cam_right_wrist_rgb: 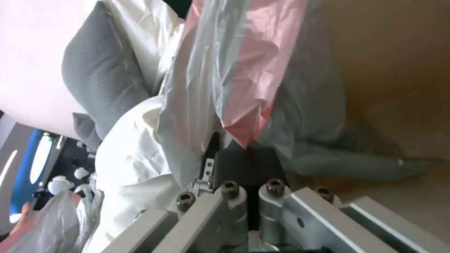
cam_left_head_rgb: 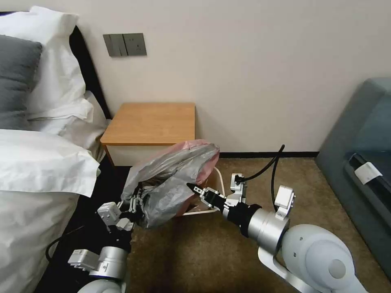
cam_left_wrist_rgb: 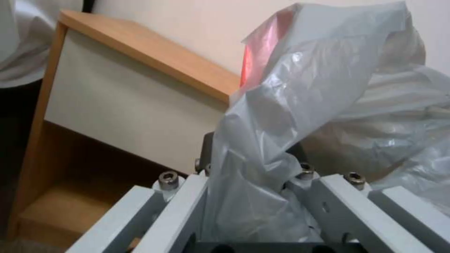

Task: Pick up the garbage bag from the table and place it over the trash can.

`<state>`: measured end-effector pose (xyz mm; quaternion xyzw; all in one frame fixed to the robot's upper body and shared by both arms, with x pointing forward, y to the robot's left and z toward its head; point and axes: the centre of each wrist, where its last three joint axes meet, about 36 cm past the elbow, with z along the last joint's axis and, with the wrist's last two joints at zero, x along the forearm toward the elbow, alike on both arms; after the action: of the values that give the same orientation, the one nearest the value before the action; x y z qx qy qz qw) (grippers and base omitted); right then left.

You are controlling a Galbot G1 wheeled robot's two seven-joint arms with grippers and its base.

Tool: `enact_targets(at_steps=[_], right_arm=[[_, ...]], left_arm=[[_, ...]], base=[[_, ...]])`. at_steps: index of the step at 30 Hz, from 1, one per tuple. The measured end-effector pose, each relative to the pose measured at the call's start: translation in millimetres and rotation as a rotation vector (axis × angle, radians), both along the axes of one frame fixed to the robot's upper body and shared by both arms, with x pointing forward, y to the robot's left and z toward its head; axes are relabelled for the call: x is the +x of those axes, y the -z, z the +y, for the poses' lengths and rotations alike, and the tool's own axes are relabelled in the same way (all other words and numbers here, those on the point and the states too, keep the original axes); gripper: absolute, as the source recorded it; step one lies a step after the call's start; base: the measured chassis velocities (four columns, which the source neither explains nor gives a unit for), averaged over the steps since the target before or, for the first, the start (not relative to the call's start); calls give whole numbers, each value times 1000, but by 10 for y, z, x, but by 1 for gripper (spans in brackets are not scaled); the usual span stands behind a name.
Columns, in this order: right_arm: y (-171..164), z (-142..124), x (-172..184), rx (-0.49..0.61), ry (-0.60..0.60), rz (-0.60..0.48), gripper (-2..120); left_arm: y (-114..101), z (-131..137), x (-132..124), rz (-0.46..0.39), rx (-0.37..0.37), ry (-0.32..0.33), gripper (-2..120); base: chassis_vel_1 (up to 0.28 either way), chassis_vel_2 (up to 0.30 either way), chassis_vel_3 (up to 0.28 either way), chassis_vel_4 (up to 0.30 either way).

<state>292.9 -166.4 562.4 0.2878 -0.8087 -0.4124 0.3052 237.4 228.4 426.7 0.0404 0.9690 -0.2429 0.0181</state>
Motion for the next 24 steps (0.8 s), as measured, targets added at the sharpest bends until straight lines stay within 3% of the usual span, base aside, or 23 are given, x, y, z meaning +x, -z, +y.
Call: enact_targets(at_steps=[18, 24], right_arm=[[135, -91, -215, -32, 92, 136, 0], [161, -61, -245, -38, 101, 133, 0]], left_arm=[[-80, 117, 83, 23, -99, -108, 10], [-140, 126, 81, 18, -131, -107, 10]], base=[[0, 0, 0, 0], [0, 0, 0, 0]])
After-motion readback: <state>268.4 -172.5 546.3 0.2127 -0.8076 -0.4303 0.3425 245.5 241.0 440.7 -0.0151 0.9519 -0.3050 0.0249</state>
